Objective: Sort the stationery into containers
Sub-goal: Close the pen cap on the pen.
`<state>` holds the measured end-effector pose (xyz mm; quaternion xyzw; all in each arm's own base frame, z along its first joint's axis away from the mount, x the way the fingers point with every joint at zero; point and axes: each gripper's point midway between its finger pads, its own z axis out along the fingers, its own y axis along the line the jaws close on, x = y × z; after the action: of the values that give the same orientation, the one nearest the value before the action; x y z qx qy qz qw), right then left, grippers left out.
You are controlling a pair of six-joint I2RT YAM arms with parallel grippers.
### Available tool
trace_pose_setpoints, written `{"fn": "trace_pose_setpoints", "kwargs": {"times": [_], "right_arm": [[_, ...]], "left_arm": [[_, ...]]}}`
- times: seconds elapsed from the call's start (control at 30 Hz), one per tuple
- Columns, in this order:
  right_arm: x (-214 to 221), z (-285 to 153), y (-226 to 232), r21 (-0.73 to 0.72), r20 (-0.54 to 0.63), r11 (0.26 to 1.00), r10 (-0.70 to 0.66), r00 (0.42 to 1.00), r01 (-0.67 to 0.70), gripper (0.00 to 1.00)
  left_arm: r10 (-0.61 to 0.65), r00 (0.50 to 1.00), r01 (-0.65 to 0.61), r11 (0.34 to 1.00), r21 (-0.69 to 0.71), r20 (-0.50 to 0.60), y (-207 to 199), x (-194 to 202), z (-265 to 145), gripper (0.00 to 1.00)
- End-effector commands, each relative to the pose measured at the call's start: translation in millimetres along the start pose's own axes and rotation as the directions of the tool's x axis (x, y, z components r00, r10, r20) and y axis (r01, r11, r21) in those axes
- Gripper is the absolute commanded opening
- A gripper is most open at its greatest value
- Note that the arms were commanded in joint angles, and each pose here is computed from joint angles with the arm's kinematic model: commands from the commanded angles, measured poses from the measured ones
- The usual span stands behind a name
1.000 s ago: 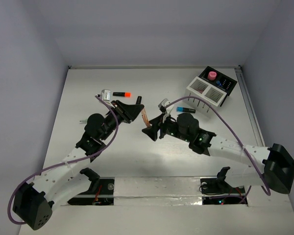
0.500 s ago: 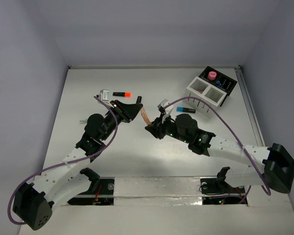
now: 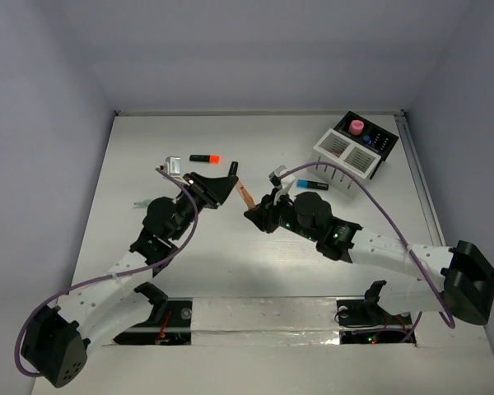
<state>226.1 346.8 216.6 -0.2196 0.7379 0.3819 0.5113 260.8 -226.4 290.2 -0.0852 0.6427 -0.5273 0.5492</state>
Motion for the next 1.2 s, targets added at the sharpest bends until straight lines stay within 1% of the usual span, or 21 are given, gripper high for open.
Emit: {"fn": "trace_pose_setpoints", "kwargs": {"times": [0.0,0.1,0.2,0.37,0.53,0.7,0.83,1.17], "right_arm": [[-39.3,-0.3,12.9,-0.024,0.119,0.999,0.037,0.992,-0.034,0.11],[-39.6,0.9,14.2,-0.028,0.112,0.999,0.035,0.993,-0.032,0.09],[-36.5,2.5,16.4,-0.039,0.089,0.999,0.016,0.996,-0.013,0.0],[-32.8,2.7,21.0,-0.067,0.063,0.998,-0.016,0.998,0.02,0.0],[-28.2,-1.8,18.7,-0.06,0.039,0.998,-0.033,0.999,0.036,0.0],[-33.3,-5.1,16.8,-0.047,0.055,0.998,-0.043,0.998,0.046,0.0],[-41.0,-4.8,15.3,-0.031,0.072,0.997,-0.065,0.995,0.067,0.0],[-61.6,-2.9,17.8,-0.022,0.127,0.995,-0.099,0.987,0.102,0.0]], "left_arm": [[0.004,1.0,-0.005,0.999,0.05,0.011,-11.0,0.0,-1.1,0.0],[0.006,1.0,-0.006,0.999,0.053,0.003,-10.2,2.3,-0.2,0.0],[0.017,1.0,-0.016,0.998,0.059,-0.025,-12.5,7.9,1.9,0.0],[0.041,0.997,-0.039,0.998,0.044,-0.06,-12.5,10.7,4.8,0.0],[0.064,0.995,-0.061,0.997,0.047,-0.07,-20.4,5.7,4.8,0.0],[0.062,0.994,-0.057,0.997,0.056,-0.085,-21.5,8.9,4.6,0.0],[0.051,0.987,-0.039,0.996,0.083,-0.15,-22.3,25.4,5.0,0.0],[0.024,0.98,-0.01,0.998,0.069,-0.198,-13.3,47.5,1.2,0.0]]}}
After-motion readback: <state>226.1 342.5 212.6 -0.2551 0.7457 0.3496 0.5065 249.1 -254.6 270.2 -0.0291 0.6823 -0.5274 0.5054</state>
